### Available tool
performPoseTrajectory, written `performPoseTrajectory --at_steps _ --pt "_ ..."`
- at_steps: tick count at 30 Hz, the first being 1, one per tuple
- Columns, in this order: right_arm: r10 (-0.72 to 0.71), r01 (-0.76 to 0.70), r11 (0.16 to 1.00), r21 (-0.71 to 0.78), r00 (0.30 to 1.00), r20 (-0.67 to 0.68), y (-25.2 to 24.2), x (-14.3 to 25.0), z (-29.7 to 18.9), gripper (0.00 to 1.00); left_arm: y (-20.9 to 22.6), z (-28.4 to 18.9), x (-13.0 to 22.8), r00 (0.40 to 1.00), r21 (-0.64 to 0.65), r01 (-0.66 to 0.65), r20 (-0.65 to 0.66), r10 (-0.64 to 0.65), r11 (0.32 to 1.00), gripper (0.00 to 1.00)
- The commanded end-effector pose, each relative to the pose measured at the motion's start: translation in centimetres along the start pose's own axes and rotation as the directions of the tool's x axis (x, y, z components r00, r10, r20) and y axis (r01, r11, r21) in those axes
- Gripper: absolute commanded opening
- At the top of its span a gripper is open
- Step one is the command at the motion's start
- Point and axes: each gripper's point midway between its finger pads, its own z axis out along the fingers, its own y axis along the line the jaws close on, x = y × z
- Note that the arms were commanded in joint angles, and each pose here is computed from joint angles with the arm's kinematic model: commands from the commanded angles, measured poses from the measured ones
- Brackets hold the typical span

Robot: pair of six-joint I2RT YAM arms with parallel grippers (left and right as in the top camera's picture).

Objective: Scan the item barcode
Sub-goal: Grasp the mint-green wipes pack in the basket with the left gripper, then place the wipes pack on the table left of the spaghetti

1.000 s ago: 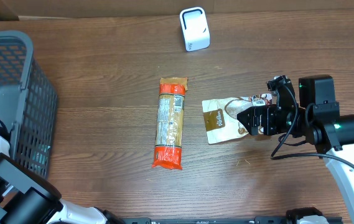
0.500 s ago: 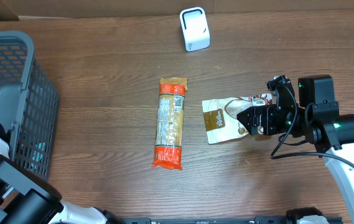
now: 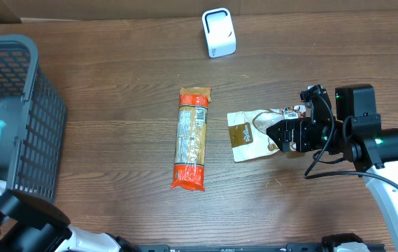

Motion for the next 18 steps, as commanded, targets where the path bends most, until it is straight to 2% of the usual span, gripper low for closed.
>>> performPoseTrajectory --at_steps 1,3,6,9,12,14,18 --pt "-0.023 0.023 1.000 -0.008 1.000 0.021 0.5 -0.8 -0.4 1.00 -9.1 -9.7 0.6 0.969 0.434 -0.244 0.078 0.234 0.867 0.04" --pt "-0.022 0.023 1.000 -0.008 1.000 0.021 0.5 -0.8 -0.4 1.00 -11.7 -12.8 3.1 0.937 0.550 -0.330 0.093 0.336 0.767 0.04" --pt "-0.022 0.022 1.000 -0.008 1.000 0.019 0.4 -0.7 -0.4 1.00 -13.9 -14.7 7.4 0.885 0.604 -0.407 0.075 0.460 0.685 0.04" --pt "-0.025 0.025 1.000 -0.008 0.999 0.025 0.5 -0.9 -0.4 1.00 -17.0 -15.2 13.6 0.739 0.641 -0.551 0.078 0.669 0.534 0.04" --pt "-0.031 0.032 0.999 -0.008 0.999 0.037 0.5 -1.2 -0.4 1.00 -18.5 -13.4 18.9 0.621 0.588 -0.639 0.012 0.784 0.496 0.04" --pt "-0.033 0.033 0.999 -0.009 0.999 0.041 0.5 -1.3 -0.4 1.00 -18.9 -9.6 25.5 0.508 0.486 -0.717 -0.129 0.852 0.501 0.04" --pt "-0.031 0.031 0.999 -0.008 0.999 0.036 0.5 -1.2 -0.4 1.00 -17.2 -4.5 31.4 0.401 0.360 -0.803 -0.261 0.878 0.474 0.04"
